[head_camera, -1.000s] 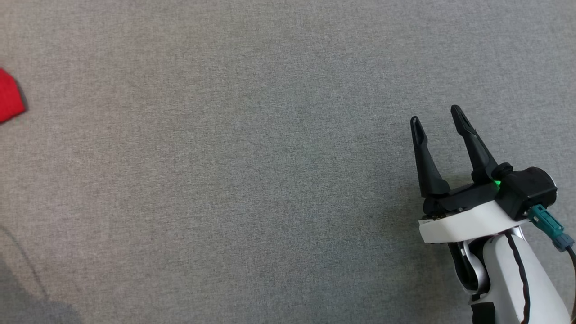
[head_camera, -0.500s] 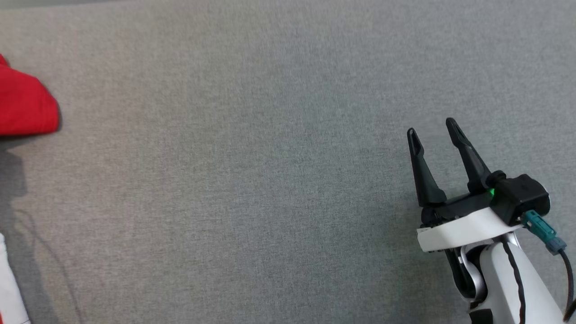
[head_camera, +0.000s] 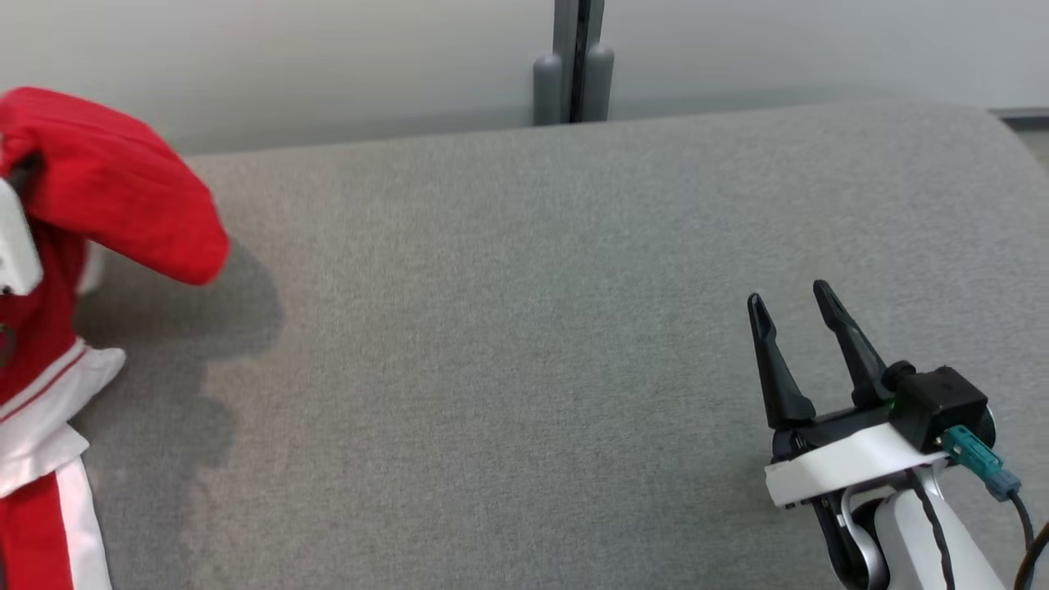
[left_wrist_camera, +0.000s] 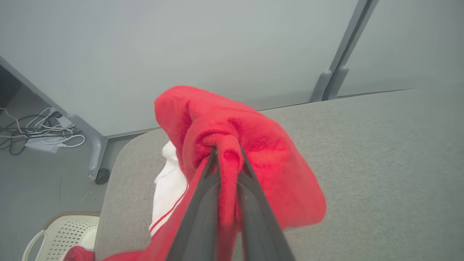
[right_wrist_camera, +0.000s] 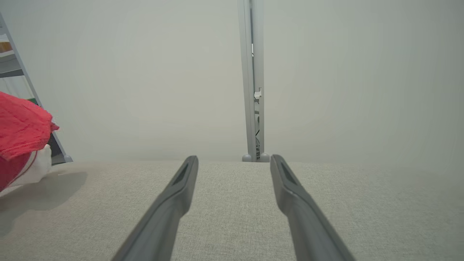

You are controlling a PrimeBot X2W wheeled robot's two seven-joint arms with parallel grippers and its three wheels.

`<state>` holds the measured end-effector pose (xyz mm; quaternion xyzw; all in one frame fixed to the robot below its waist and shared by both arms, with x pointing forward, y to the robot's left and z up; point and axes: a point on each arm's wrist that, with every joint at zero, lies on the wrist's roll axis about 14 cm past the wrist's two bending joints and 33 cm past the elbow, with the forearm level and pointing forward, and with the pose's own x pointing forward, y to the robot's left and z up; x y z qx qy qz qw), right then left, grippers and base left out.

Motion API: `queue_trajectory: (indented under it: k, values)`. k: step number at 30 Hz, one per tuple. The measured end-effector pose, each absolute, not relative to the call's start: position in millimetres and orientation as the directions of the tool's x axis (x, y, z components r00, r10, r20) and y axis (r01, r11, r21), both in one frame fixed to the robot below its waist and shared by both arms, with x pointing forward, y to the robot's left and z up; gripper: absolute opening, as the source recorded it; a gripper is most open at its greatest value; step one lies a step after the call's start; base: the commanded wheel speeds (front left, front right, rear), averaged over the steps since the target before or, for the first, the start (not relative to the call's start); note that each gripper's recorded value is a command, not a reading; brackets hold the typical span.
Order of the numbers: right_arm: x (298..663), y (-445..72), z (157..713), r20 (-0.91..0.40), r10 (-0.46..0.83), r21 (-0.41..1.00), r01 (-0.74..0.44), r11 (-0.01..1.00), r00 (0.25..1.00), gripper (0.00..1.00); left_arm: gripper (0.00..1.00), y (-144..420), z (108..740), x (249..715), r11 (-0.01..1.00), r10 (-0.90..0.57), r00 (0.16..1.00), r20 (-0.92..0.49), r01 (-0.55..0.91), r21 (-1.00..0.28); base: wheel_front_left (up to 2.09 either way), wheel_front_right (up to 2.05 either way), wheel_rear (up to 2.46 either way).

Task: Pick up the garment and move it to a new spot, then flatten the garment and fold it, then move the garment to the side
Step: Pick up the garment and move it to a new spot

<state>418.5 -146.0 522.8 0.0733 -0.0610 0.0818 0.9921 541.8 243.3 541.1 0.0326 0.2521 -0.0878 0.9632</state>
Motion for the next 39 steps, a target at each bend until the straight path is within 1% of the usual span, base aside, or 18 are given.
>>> queue_trajectory:
  k: [4, 8, 9, 12, 17, 23, 29, 34, 35, 36, 39]
  values:
    - [400.6, -158.9, 533.5, 0.158, 0.115, 0.138, -0.137, 0.981, 0.981, 1.0, 0.0, 188.8, 556.8, 523.9, 0.944, -0.294, 0.837, -0.461, 0.331, -0.002, 0.0, 0.0, 0.0]
    - [389.9, -175.6, 540.0, 0.174, 0.067, 0.135, -0.091, 0.987, 0.982, 1.0, 0.0, 127.8, 563.9, 512.4, 0.886, -0.431, 0.794, -0.428, 0.461, -0.038, 0.0, 0.0, 0.0]
    - [389.9, -175.6, 540.0, 0.174, 0.067, 0.135, -0.091, 0.987, 0.982, 1.0, 0.0, 127.8, 563.9, 512.4, 0.886, -0.431, 0.794, -0.428, 0.461, -0.038, 0.0, 0.0, 0.0]
    - [383.9, -188.1, 541.6, 0.178, 0.031, 0.134, -0.055, 0.989, 0.984, 1.0, 0.0, 79.6, 566.6, 502.7, 0.834, -0.526, 0.751, -0.399, 0.548, -0.069, 0.0, 0.0, 0.0]
    - [378.0, -206.7, 543.7, 0.182, -0.023, 0.133, -0.002, 0.991, 0.983, 1.0, 0.0, 6.5, 557.7, 483.9, 0.74, -0.653, 0.654, -0.381, 0.658, -0.138, 0.0, 0.0, 0.0]
    - [372.9, -223.1, 542.0, 0.172, -0.07, 0.133, 0.047, 0.99, 0.983, 1.0, 0.0, -67.0, 538.9, 468.0, 0.647, -0.752, 0.556, -0.353, 0.725, -0.236, 0.0, 0.0, 0.0]
    - [372.8, -234.7, 533.1, 0.142, -0.103, 0.129, 0.085, 0.988, 0.984, 1.0, 0.0, -120.8, 511.6, 459.4, 0.575, -0.812, 0.477, -0.337, 0.753, -0.32, 0.0, 0.0, 0.0]
    - [376.0, -238.2, 525.0, 0.116, -0.112, 0.124, 0.098, 0.987, 0.987, 1.0, 0.0, -149.9, 489.5, 449.6, 0.529, -0.838, 0.412, -0.357, 0.774, -0.348, 0.0, 0.0, 0.0]
    - [376.8, -237.9, 524.1, 0.114, -0.111, 0.124, 0.097, 0.988, 0.987, 1.0, 0.56, -152.5, 484.9, 447.4, 0.526, -0.839, 0.404, -0.365, 0.774, -0.352, 0.0, 0.0, 0.0]
    - [378.1, -237.3, 523.7, 0.112, -0.109, 0.123, 0.095, 0.988, 0.988, 1.0, 1.0, -153.6, 481.2, 446.3, 0.526, -0.838, 0.4, -0.37, 0.772, -0.356, 0.0, 0.0, 0.0]
    - [383.9, -234.0, 523.5, 0.114, -0.096, 0.119, 0.082, 0.989, 0.989, 1.0, 1.0, -154.1, 482.7, 447.5, 0.523, -0.844, 0.409, -0.347, 0.772, -0.36, 0.0, 0.0, 0.0]
